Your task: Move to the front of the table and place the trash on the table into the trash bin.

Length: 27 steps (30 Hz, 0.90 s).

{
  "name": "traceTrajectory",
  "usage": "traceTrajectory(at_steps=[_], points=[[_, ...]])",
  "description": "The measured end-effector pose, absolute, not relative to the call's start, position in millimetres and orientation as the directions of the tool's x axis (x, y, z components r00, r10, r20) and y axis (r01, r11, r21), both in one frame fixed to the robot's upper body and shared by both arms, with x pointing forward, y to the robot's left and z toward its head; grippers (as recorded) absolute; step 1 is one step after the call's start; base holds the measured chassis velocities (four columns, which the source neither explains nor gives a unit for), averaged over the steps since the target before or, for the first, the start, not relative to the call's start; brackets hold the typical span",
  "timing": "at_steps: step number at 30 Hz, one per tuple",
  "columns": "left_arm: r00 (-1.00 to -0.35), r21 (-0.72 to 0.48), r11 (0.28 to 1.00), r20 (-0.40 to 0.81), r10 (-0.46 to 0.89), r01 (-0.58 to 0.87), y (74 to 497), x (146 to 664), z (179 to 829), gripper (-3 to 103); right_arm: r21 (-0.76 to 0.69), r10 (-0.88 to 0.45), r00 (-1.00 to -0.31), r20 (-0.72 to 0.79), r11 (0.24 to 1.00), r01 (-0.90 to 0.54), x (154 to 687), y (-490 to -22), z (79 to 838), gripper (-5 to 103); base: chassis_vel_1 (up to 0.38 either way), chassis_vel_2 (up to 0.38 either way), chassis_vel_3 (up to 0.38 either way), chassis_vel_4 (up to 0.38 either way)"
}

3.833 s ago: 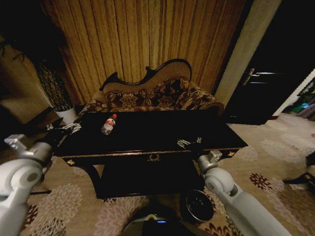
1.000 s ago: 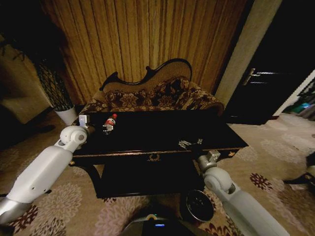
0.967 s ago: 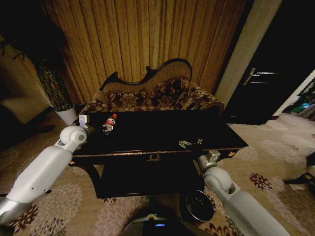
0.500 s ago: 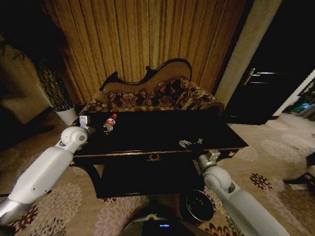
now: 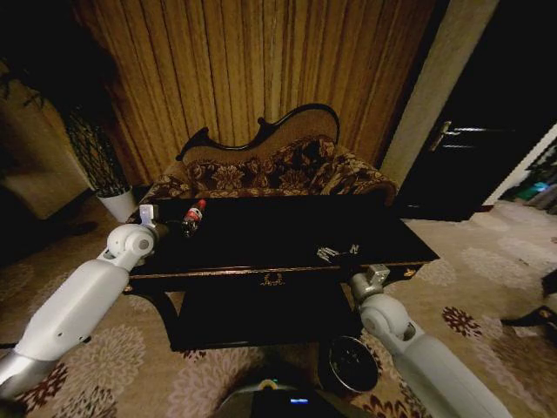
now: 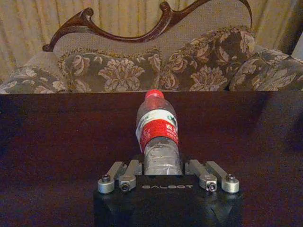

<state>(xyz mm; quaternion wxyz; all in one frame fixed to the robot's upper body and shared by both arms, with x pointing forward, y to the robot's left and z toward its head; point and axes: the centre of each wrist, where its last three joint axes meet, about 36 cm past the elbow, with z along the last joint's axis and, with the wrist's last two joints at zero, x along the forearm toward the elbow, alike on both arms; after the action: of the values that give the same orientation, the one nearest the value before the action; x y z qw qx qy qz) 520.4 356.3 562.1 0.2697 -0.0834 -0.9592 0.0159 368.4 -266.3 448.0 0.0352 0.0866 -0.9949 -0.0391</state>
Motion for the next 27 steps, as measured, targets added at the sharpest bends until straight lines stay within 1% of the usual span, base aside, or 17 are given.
traceTrajectory(at_steps=[12, 21, 27], points=[[-0.841, -0.077, 0.984, 0.511, 0.179, 0.162, 357, 516, 565, 34, 0.084, -0.157, -0.987, 0.034, 0.985, -0.154, 373, -270, 461, 100, 0.000, 0.000, 0.000, 0.000], [-0.847, -0.084, 0.978, 0.490, 0.207, 0.190, 361, 504, 574, 34, 0.069, -0.092, -0.996, 0.011, 0.993, -0.091, 390, -294, 476, 100, 0.000, 0.000, 0.000, 0.000], [-0.856, -0.082, 0.975, 0.467, 0.221, 0.208, 366, 493, 584, 34, 0.068, -0.059, -0.998, 0.037, 0.996, -0.056, 400, -309, 488, 100, 0.000, 0.000, 0.000, 0.000]])
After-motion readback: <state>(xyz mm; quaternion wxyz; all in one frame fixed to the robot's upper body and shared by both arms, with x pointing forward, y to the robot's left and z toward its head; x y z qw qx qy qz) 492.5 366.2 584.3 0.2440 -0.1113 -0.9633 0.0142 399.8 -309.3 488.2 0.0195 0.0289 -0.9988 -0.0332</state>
